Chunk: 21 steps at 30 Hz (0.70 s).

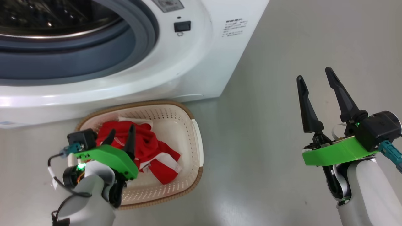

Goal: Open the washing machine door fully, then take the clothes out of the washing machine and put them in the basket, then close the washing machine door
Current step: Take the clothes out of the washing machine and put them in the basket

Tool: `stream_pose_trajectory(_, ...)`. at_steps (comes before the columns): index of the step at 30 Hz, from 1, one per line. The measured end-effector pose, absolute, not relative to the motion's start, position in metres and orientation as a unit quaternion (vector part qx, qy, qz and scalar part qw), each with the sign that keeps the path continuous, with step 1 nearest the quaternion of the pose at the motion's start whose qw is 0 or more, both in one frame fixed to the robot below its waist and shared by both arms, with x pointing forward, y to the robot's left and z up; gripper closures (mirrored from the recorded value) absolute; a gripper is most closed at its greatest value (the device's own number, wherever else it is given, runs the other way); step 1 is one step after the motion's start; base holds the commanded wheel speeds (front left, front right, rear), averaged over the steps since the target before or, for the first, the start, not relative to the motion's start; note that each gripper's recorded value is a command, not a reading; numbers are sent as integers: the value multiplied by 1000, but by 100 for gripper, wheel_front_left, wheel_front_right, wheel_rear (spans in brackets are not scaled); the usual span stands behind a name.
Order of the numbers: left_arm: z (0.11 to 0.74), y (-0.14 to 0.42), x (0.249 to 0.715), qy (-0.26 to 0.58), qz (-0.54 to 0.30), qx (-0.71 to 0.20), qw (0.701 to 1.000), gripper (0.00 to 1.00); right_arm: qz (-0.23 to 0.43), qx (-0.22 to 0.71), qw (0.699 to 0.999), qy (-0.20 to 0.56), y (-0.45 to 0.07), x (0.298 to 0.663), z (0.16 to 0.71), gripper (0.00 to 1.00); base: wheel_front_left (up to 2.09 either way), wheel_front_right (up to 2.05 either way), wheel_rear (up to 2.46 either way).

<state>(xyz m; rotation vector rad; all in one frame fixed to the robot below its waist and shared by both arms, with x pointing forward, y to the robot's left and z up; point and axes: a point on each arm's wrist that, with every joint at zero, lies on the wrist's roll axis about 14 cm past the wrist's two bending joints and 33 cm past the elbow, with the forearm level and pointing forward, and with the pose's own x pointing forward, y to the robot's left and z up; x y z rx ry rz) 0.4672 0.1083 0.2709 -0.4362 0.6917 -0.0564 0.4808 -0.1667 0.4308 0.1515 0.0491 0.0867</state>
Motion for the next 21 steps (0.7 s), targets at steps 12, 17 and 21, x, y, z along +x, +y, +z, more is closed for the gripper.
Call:
stream_pose_trajectory(12,336,136,472,230,-33,-198,952,0,62,78,995,-7,-153,473,462,0,0,0,0)
stream_pose_trajectory(17,363,146,467,187,-29,-192,963,0,65,79,995,-7,-151,460,468,0,0,0,0)
stream_pose_trajectory(21,384,153,459,156,-27,-188,969,0,68,79,994,-23,-149,455,483,0,0,0,0)
